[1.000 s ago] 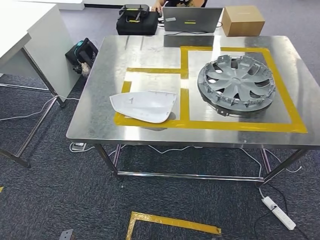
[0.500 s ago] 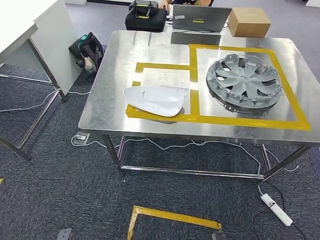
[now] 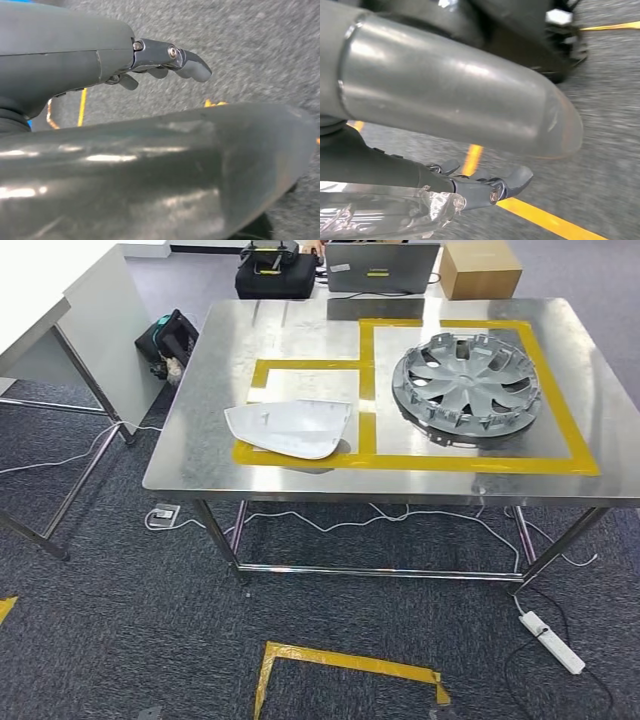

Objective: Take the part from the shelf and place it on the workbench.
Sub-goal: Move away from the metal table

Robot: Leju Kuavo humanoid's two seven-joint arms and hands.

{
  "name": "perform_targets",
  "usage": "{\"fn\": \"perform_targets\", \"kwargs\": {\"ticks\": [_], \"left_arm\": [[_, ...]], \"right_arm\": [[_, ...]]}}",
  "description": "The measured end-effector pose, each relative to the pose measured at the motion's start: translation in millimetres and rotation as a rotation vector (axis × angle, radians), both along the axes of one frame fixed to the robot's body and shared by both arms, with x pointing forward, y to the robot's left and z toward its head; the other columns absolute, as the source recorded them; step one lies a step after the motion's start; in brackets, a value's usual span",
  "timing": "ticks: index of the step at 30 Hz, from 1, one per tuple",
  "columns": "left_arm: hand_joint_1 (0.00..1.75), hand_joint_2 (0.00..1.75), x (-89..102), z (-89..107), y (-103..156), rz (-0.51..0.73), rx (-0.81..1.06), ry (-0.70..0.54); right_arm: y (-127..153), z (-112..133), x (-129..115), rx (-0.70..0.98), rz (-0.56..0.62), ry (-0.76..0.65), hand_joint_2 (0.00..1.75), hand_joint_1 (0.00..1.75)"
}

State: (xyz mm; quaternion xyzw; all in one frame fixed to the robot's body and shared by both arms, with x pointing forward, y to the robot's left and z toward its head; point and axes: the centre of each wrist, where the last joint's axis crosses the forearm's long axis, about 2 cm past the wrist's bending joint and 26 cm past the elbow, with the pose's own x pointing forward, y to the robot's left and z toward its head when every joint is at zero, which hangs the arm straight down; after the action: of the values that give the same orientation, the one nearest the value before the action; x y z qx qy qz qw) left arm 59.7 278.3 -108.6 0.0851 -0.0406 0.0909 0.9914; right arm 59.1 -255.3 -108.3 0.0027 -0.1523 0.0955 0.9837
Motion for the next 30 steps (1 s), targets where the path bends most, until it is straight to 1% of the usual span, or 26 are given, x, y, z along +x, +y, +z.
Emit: {"fn": "perform_targets", "kwargs": {"ticks": [4, 7, 13, 26, 30], "left_arm": [[0.00, 0.00, -3.4, -0.5, -2, -0.002, -0.012, 0.013], [0.00, 0.00, -0.8, -0.1, -3, -0.014, -0.021, 0.007], [0.00, 0.00, -2.6, -0.2, -8, -0.023, -0.030, 0.010], [0.00, 0.00, -3.2, -0.2, -9, -0.024, -0.033, 0.012], [0.00, 0.00, -3.1, -0.2, -9, -0.050, -0.034, 0.012]], "right_arm": [[-1, -1, -10, -0.015, 0.004, 0.084, 0.00, 0.00], [-1, -2, -11, -0.020, 0.005, 0.101, 0.00, 0.00], [-5, -2, -13, -0.029, 0.004, 0.109, 0.00, 0.00], [-8, -2, -12, -0.034, 0.005, 0.107, 0.00, 0.00], [-9, -2, -11, -0.035, 0.004, 0.077, 0.00, 0.00]]}}
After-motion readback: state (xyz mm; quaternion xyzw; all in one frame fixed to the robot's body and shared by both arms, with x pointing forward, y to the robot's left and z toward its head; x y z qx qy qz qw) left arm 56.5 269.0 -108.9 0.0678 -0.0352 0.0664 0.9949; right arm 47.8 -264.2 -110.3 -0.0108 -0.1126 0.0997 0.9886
